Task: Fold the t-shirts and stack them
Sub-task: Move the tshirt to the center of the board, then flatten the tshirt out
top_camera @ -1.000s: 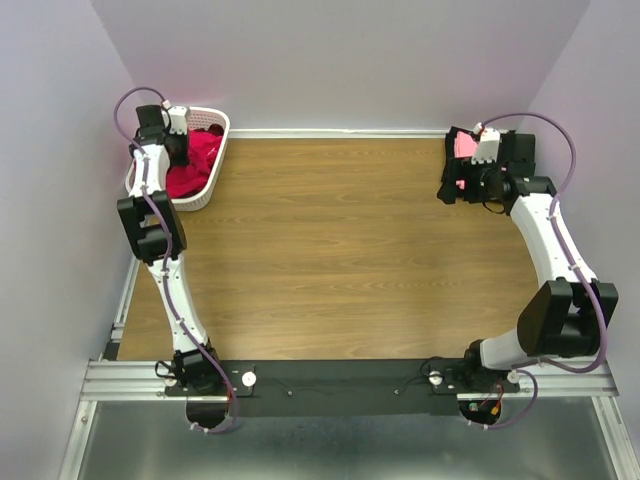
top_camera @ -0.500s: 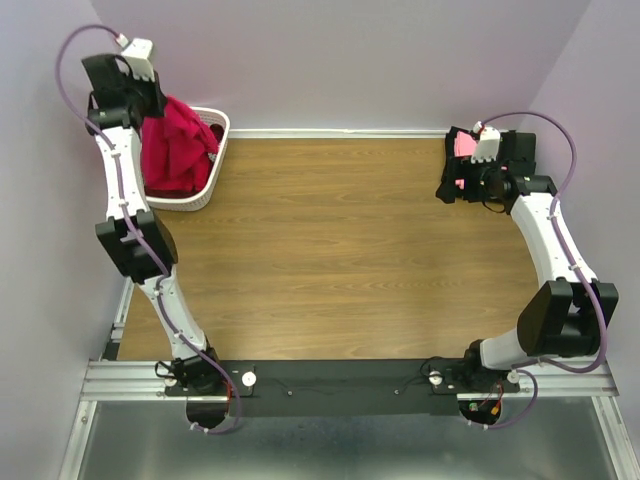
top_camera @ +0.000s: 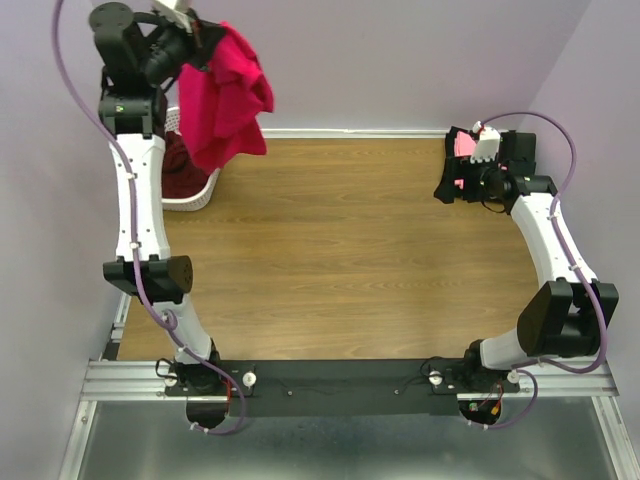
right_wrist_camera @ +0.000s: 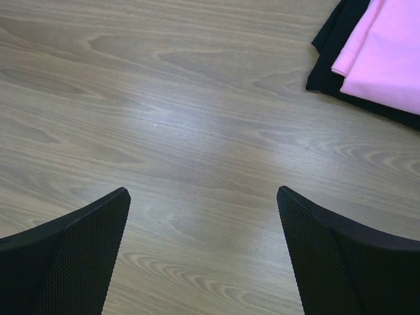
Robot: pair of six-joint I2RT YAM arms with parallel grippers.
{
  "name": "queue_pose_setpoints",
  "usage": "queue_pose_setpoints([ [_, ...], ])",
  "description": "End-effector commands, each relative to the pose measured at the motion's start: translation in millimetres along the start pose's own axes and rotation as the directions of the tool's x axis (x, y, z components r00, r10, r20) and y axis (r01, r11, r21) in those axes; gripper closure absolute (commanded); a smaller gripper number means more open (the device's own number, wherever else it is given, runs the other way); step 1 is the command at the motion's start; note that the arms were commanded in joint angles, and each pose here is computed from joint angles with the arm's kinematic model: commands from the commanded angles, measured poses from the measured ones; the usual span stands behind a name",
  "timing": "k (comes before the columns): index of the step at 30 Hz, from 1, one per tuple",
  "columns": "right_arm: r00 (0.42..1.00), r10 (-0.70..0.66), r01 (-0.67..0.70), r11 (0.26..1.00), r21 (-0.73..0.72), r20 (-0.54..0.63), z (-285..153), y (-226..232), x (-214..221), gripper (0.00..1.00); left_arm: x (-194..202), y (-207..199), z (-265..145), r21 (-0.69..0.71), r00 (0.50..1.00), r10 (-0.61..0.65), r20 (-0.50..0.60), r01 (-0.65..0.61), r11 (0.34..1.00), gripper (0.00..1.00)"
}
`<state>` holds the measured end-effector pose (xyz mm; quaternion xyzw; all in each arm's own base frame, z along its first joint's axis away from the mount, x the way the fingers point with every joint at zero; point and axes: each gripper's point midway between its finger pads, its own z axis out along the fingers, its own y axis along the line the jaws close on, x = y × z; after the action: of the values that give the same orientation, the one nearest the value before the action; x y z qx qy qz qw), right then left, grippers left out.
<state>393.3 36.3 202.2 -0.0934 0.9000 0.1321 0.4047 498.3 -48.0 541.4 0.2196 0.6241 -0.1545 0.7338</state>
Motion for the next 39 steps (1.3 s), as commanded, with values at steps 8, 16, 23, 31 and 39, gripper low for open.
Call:
queue_pose_setpoints([
  [8, 1.0, 0.008, -0.008, 0.999, -0.039, 0.012, -13.3, 11.5, 1.1, 0.0, -70.7, -140.4, -29.1, 0.434, 0.987, -0.033, 0.156, -0.039, 0.9, 0.79],
  [16, 1.0, -0.005, 0.002, 0.995, -0.102, -0.027, -13.0, 21.5, 13.7, 0.0, 145.4, -43.5, -68.4, 0.22, 0.959, -0.13, -0.253, 0.188, 0.957, 0.02],
  [23, 0.99, -0.041, 0.021, 0.99, -0.142, -0.137, -4.8, 21.7, 45.6, 0.0, 235.2, -83.1, -110.1, 0.292, 0.899, 0.058, -0.433, 0.079, 0.953, 0.03],
  [31, 0.937, -0.034, -0.008, 0.993, -0.118, -0.347, 17.4, 5.5, 100.7, 0.05, 348.4, -201.9, -142.0, 0.5, 0.756, 0.269, -0.597, 0.088, 0.862, 0.11],
  [39, 0.857, -0.024, -0.063, 0.987, -0.151, -0.516, 18.8, 23.4, 164.8, 0.28, 394.8, -273.7, -165.7, 0.678, 0.649, 0.524, -0.552, -0.017, 0.735, 0.24],
])
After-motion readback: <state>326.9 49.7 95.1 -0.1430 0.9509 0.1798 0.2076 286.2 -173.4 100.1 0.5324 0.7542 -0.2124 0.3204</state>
